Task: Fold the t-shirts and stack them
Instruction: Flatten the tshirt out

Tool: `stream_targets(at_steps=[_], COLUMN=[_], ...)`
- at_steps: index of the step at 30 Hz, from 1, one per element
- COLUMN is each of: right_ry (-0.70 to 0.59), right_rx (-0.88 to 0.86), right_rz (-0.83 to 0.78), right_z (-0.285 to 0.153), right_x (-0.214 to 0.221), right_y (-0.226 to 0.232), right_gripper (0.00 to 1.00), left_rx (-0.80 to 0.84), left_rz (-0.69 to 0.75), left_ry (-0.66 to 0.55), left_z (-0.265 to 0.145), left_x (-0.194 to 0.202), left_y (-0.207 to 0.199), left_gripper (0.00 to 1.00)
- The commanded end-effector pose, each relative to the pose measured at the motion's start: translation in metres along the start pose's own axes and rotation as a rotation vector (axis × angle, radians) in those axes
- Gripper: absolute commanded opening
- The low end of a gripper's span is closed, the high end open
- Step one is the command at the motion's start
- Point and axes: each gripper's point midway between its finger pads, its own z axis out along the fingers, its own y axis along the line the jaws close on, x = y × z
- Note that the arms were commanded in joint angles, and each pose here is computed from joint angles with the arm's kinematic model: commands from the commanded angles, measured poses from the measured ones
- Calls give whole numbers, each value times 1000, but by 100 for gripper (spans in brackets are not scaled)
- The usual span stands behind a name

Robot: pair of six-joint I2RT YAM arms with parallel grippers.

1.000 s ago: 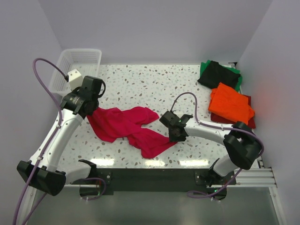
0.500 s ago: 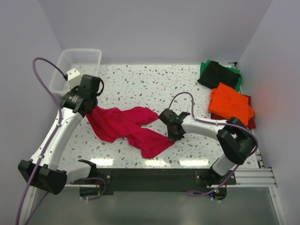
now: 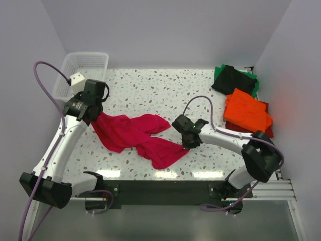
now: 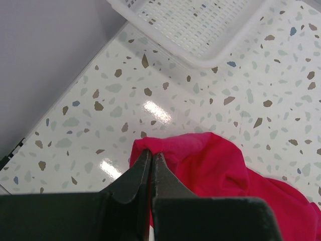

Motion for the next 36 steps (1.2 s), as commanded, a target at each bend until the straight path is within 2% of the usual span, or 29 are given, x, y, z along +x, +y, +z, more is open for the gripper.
stream_targets(at_steps=[1, 2, 6, 11, 19, 24, 29, 36], right_ry=[-203, -280, -407, -598, -865, -976, -1092, -1189], right_rx=[87, 101, 135, 154, 179, 207, 242, 230], right_rz=[61, 71, 81, 106, 156, 171, 212, 255], right_z=[-52, -71, -118, -189, -296, -347, -399, -449], right_x=[-47, -67, -108, -166, -229, -246, -256, -255], right_y=[-28, -33, -50, -73, -102, -119, -142, -164], right_gripper=[0, 0, 0, 0, 0, 0, 0, 0], left_rx=[30, 36, 101, 247, 460, 547, 551, 622], left_rz=[-79, -88, -128, -86, -99, -130, -189, -266], left_ry=[-106, -113, -153, -155, -272, -374, -491, -609], left_z=[-10, -11, -19, -27, -64, -96, -129, -174], left_x=[-46, -51, -83, -104, -162, -203, -243, -272], left_y=[3, 3, -5, -37, -73, -77, -60, -39], left_gripper=[0, 0, 0, 0, 0, 0, 0, 0])
